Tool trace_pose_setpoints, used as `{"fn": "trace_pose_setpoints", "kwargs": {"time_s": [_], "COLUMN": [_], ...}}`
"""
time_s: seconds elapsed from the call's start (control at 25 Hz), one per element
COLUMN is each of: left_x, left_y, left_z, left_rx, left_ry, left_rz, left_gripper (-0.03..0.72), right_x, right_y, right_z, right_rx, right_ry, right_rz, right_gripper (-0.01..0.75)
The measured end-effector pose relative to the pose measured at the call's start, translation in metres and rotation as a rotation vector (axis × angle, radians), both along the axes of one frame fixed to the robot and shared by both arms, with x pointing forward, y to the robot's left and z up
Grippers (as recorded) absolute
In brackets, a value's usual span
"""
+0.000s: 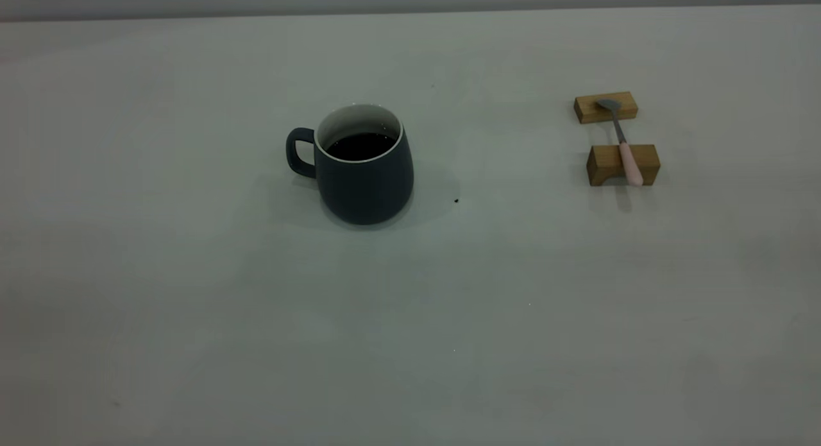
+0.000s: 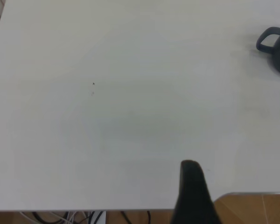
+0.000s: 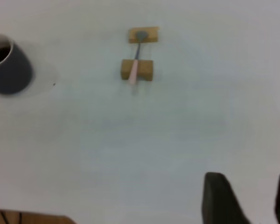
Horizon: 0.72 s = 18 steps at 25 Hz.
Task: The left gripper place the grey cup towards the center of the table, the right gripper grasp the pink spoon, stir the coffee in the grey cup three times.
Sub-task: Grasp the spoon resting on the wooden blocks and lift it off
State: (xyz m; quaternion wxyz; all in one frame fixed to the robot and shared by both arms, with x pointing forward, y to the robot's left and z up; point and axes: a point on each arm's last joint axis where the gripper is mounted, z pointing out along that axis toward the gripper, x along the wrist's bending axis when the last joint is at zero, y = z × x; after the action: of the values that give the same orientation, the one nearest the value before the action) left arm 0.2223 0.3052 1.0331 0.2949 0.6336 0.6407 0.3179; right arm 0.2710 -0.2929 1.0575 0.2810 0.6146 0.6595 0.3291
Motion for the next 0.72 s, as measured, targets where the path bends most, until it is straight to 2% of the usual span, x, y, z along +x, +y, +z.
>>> {"fn": "trace_pose_setpoints", "kwargs": {"time_s": [0.2,0.28,0.48,0.72], "left_x": [0.000,0.000,0.000,0.000], "left_y": [0.000,0.000,0.000,0.000], "left_z": [0.000,0.000,0.000,0.000], "left_rx": [0.000,0.000,0.000,0.000], "left_ry": [0.000,0.000,0.000,0.000], "left_rz": [0.000,0.000,0.000,0.000], "left_gripper": [0.586,0.586,0.586,0.586], "right_x": [0.074,0.112,0.204,0.290], "right_y": [0.003,0.007,0.017,0.030], "right_z": [0.011,0.004,-0.036,-0.111], "right_rx": [-0.007,0.001,-0.009,-0.008], "right_ry": [0.161,0.251,0.460,0.683], "right_rz": [-0.024,-0.024,0.015,0.078], "right_gripper": [0.574,0.612,0.621,0.620]}}
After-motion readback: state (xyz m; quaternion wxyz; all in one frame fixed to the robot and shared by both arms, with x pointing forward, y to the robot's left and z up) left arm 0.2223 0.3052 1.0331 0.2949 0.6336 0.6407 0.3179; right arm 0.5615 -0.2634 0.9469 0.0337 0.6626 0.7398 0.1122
